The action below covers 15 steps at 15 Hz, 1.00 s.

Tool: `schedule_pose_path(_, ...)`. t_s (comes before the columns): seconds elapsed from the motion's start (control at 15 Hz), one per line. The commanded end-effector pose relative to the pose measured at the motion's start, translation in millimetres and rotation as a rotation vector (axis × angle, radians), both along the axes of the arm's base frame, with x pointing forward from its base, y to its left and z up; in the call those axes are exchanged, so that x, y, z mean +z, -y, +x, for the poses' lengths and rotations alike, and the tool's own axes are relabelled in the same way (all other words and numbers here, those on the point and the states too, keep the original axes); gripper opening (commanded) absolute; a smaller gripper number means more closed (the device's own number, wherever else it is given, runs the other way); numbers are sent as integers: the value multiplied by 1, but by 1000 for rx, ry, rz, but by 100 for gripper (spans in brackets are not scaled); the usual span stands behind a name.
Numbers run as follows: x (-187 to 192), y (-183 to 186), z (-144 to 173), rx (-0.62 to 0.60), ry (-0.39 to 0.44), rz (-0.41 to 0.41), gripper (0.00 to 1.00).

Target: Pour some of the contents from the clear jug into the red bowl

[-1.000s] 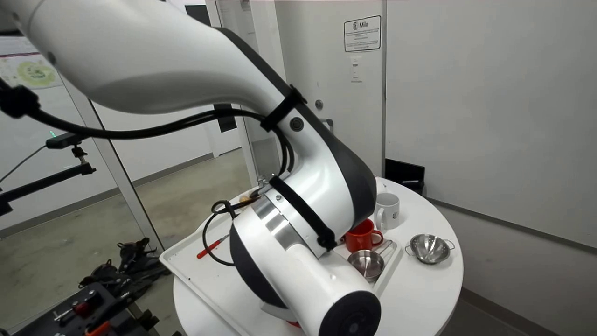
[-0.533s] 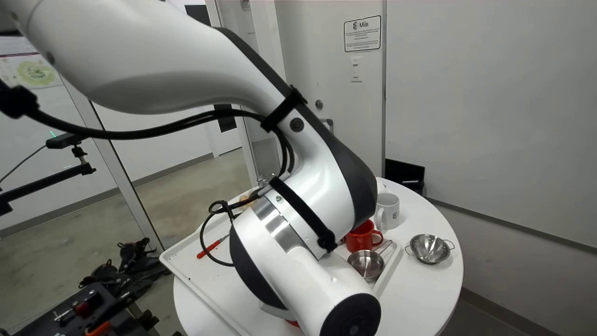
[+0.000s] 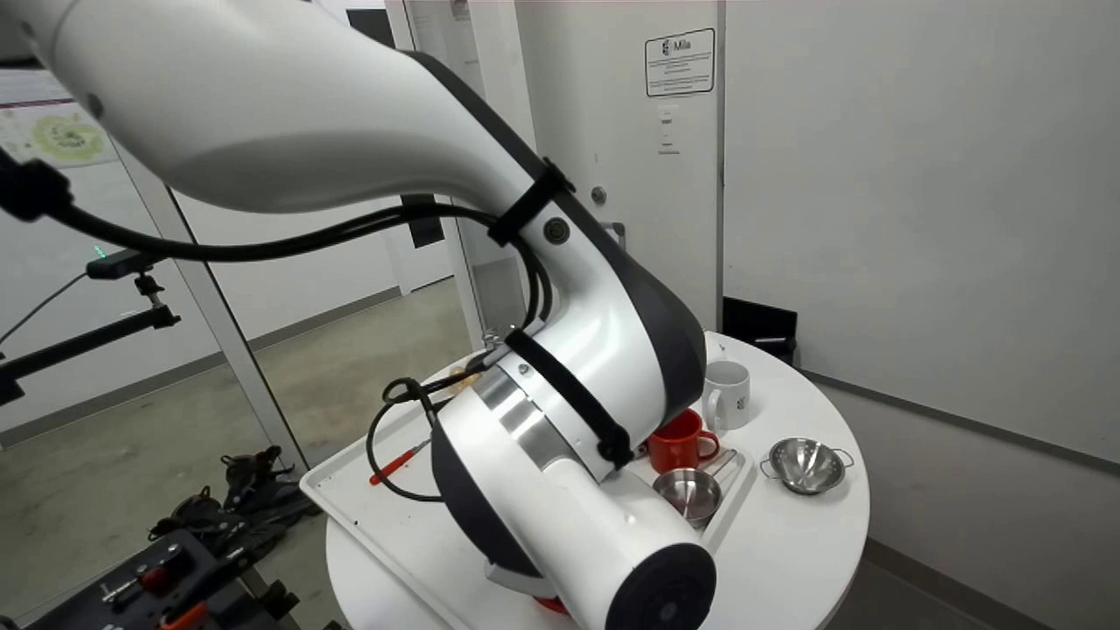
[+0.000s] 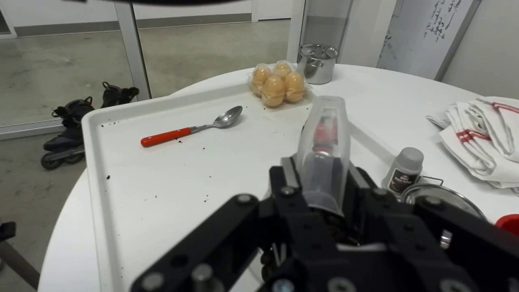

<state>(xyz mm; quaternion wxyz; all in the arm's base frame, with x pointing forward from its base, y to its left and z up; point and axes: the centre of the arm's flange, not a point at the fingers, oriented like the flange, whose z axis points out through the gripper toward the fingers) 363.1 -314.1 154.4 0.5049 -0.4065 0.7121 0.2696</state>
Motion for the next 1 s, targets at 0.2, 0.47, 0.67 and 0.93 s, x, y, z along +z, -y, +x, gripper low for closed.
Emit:
schedule_pose_path(0.2,22,-23,35,170,-202,-116,7)
schedule_pose_path(0.47,46,-51,73,272,-322,-264,7)
schedule_pose_path(0.67,70,-80,102,337,-405,-404,7)
schedule_pose_path(0.93,86,-133,148,426,-539,-564,7)
